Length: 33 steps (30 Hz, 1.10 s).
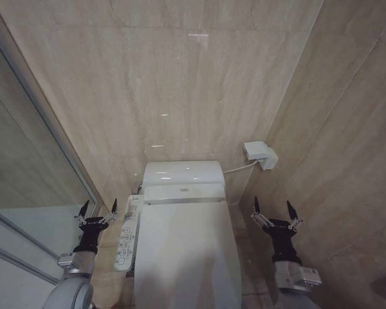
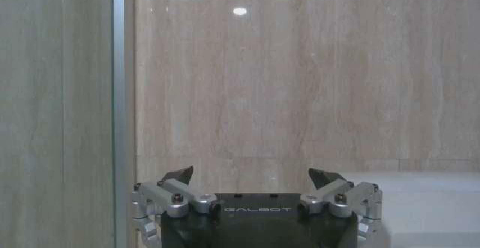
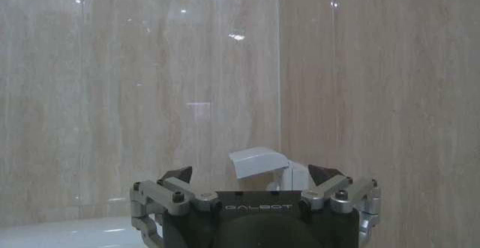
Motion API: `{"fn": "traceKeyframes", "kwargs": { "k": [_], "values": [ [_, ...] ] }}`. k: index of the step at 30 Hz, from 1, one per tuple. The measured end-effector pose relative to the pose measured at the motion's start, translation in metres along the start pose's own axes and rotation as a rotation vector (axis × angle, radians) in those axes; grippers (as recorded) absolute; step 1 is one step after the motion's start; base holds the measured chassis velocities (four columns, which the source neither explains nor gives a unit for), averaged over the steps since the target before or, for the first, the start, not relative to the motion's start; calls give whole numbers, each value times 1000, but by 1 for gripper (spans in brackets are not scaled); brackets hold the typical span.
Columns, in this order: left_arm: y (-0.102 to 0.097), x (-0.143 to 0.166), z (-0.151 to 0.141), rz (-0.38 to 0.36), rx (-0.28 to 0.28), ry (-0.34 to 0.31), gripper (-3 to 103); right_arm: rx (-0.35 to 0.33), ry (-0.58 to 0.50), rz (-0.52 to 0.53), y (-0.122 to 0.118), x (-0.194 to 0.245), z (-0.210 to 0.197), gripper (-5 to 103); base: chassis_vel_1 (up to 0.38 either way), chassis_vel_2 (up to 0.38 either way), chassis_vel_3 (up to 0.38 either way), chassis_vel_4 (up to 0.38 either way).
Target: Open the toilet lid, clean the toilet bowl with a toilet brush, close the toilet lid, and flush.
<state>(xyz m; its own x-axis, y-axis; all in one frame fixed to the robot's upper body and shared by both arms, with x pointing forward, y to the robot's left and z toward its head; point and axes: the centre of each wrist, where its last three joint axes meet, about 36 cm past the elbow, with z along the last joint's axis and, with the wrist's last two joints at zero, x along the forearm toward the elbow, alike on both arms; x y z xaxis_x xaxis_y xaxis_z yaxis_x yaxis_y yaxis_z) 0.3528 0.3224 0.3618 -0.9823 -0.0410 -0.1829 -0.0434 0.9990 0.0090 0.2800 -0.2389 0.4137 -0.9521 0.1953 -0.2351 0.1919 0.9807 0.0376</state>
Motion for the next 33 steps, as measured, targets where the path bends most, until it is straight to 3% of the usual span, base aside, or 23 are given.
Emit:
{"fn": "traceKeyframes", "kwargs": {
  "k": [20, 29, 33],
  "values": [
    [1, -2, 5, -2, 1, 7, 100, 0, 0, 0, 0, 0, 0, 100, -43, 40, 44, -45],
    [16, -18, 19, 16, -14, 36, 100, 0, 0, 0, 0, 0, 0, 100, 0, 0, 0, 0],
    [35, -44, 27, 41, -27, 51, 100, 0, 0, 0, 0, 0, 0, 100, 0, 0, 0, 0]
  ]
}}
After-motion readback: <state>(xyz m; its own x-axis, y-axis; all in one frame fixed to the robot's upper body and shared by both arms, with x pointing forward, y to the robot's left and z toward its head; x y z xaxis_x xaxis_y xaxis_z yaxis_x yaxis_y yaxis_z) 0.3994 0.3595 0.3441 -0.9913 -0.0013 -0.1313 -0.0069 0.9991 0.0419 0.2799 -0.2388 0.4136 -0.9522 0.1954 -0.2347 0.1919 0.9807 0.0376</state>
